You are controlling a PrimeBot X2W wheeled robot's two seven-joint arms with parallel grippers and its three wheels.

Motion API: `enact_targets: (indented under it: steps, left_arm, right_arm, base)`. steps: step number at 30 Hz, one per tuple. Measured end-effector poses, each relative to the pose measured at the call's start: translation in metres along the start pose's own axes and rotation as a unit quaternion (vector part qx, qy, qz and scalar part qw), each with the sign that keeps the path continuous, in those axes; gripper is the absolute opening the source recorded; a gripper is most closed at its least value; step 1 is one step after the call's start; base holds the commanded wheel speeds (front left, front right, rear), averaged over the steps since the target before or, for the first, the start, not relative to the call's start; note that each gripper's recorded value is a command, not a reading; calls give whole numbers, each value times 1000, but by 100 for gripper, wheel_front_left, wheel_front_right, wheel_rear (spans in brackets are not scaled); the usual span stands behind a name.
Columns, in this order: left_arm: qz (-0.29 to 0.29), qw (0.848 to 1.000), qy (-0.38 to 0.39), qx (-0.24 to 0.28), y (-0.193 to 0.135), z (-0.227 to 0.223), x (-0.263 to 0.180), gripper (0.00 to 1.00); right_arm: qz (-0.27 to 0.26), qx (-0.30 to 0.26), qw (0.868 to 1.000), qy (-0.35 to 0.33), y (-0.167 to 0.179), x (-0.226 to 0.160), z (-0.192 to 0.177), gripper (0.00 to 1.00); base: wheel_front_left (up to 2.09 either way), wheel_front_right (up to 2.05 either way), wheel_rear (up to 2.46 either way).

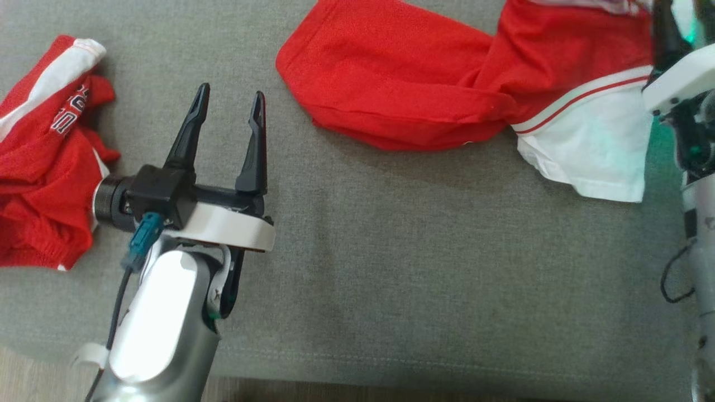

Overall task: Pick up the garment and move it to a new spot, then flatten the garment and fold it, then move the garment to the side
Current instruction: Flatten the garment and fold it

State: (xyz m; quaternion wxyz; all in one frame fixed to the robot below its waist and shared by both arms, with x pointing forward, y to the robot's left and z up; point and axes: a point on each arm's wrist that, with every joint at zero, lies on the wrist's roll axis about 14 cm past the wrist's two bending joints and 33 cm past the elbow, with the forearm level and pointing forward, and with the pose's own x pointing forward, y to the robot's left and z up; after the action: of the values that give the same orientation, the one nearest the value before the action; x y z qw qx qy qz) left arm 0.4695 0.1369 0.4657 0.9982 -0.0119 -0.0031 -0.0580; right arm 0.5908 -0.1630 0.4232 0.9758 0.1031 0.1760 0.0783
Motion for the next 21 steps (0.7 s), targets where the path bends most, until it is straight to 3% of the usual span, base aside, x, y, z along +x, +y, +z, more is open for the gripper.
enact_targets:
  steps: [6,9,21]
  left_arm:
    - [2,1000,-13,1,1,12,-1,100]
    - [0,1000,-17,0,-1,16,-4,100]
    - [-6,1000,-15,0,-8,21,-28,100]
  right_arm:
    - [1,-78,992,-102,-1,-20,37,100]
    - [4,-97,987,-129,1,-40,37,100]
    - [21,-78,984,-160,35,-131,18,100]
  base:
    - [0,0,0]
    - [0,0,0]
    - [0,0,0]
